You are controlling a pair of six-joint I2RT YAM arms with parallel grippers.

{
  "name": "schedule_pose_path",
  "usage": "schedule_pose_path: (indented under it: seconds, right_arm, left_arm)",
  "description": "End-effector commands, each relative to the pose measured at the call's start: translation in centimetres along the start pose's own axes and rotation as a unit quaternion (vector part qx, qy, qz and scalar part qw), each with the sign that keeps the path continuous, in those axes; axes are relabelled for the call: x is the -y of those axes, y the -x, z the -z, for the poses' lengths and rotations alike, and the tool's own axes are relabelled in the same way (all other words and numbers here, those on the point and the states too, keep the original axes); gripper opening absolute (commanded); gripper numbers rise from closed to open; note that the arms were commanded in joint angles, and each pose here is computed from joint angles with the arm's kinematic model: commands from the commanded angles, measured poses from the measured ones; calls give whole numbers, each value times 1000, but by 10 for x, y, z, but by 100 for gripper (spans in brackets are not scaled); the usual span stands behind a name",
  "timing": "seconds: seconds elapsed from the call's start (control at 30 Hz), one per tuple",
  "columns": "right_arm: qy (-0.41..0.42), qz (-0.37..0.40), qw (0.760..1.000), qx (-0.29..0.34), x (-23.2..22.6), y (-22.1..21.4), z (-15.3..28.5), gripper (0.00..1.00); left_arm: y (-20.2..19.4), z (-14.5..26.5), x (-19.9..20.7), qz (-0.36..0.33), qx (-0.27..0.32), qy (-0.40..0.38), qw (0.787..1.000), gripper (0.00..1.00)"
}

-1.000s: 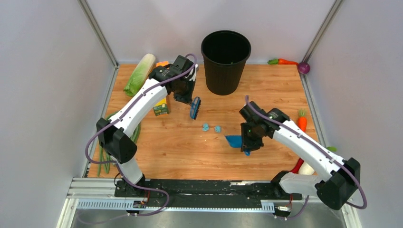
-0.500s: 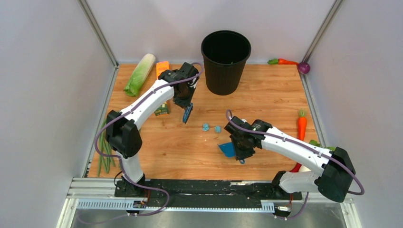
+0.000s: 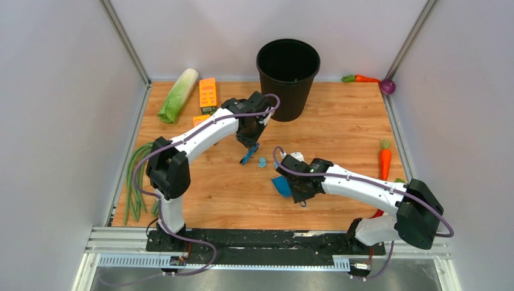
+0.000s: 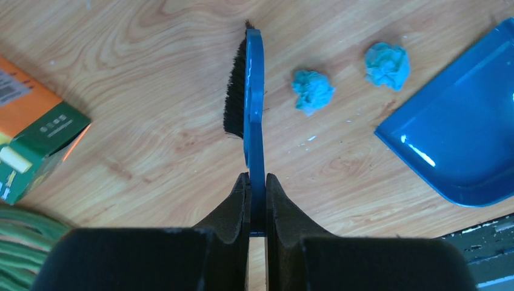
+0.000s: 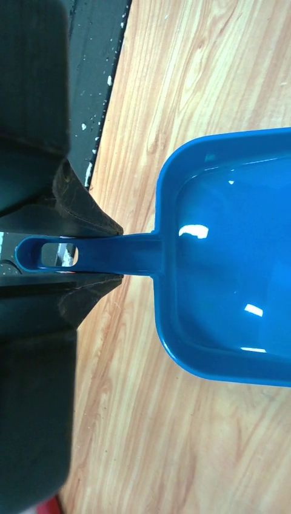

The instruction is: Sweep away the paper scraps from the table

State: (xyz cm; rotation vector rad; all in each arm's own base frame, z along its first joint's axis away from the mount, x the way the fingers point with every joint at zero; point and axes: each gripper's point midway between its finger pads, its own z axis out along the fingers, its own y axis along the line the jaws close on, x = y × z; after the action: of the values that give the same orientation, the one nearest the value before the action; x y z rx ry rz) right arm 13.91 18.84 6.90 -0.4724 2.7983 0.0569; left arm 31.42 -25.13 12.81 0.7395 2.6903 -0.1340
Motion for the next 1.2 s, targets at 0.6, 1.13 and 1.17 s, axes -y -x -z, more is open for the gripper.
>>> schedule_pose_path:
  seconds: [0.6, 1.13, 1.17]
  right_arm:
    - [28, 25, 995, 95, -6, 28, -2, 0]
    - [21, 19, 993, 111, -3, 32, -5, 0]
    - [18, 17, 993, 115, -2, 33, -5, 0]
  left_arm:
    - [-10, -12, 94, -132, -25, -165, 977, 0]
    - [-32, 12, 123, -144, -38, -224, 963, 0]
    - [-34, 15, 124, -143, -37, -225, 963, 0]
